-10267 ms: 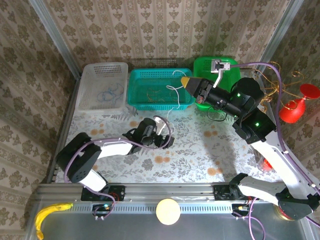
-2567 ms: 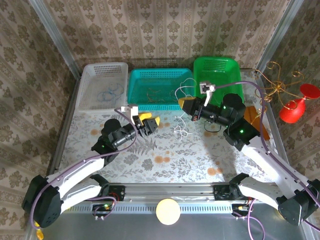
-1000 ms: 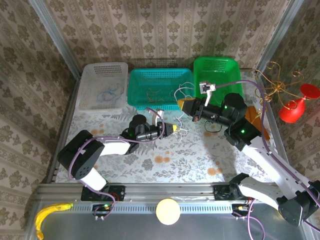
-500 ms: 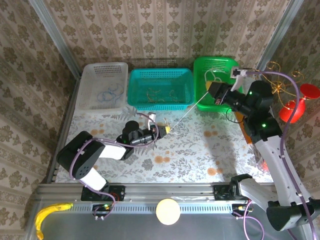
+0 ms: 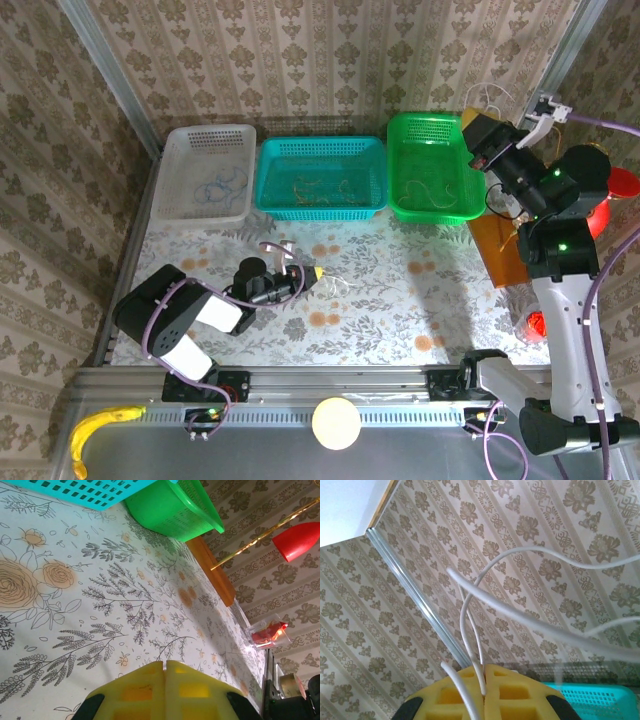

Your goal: Untangle the cables

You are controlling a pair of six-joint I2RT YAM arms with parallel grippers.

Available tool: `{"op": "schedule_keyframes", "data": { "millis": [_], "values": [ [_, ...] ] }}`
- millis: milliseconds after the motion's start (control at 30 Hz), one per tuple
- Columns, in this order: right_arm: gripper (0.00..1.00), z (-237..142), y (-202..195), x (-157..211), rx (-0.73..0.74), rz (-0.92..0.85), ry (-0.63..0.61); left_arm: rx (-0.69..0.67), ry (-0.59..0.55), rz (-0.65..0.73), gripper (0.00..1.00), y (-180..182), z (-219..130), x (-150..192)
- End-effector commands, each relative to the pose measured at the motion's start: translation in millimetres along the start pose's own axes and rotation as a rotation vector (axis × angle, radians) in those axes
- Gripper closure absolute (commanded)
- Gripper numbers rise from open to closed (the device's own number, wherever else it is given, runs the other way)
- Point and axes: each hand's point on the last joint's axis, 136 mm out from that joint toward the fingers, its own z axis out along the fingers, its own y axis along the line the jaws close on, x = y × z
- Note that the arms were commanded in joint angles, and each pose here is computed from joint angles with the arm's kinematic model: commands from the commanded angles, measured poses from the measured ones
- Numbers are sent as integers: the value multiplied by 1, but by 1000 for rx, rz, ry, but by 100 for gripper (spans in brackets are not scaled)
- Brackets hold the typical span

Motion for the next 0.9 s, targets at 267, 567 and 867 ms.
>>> {"op": "schedule_keyframes", "data": {
  "millis": [267,567,867],
  "values": [
    [100,22,-18,25,-18,52,67,63,-62,-24,100,-23,0,-27],
    [100,59,-53,76,91,-9,179,14,-75,40,100,-52,-9,-56],
    [100,99,-119,129,347,-164,294,-186,-203,122,100,-66,-60,-100]
  ]
}}
